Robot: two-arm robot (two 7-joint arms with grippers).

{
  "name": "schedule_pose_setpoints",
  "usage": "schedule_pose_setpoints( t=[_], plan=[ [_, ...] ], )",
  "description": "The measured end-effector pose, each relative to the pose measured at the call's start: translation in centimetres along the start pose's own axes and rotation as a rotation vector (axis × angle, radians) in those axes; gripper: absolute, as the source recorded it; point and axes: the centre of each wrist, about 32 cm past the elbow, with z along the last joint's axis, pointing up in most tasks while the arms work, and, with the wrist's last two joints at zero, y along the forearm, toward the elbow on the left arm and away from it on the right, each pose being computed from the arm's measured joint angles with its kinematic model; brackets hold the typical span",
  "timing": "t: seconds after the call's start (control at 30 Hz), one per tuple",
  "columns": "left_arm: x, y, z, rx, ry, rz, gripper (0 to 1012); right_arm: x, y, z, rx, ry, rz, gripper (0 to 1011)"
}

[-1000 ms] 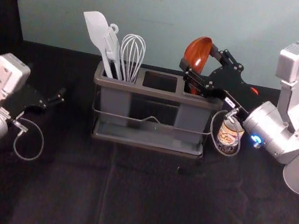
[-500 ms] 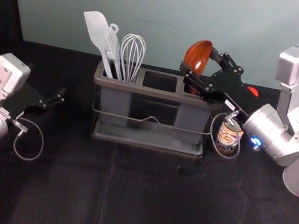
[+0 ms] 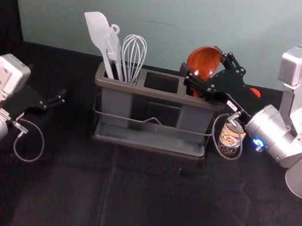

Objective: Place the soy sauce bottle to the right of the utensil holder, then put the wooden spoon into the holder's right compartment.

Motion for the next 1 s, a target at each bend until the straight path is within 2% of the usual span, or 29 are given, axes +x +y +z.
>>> schedule_pose_setpoints(
  t=[0.07, 0.6, 0.77, 1.0],
  plan=[
    [0.0, 0.0, 0.0, 0.0, 0.0, 0.0, 1005, 0.0, 0.0, 0.0, 0.0, 0.0, 0.0, 1003],
    [0.0, 0.0, 0.0, 0.0, 0.0, 0.0, 1005, 0.0, 0.0, 0.1, -0.002, -0.002, 0.001, 1003],
    [0.0, 0.0, 0.0, 0.0, 0.0, 0.0, 1005, -0.1, -0.2, 1.0, -0.025, -0.007, 0.0, 1003],
    [0.0, 0.0, 0.0, 0.0, 0.0, 0.0, 1005, -0.2, -0.5, 2.4, -0.012, -0.014, -0.009, 1002]
  ],
)
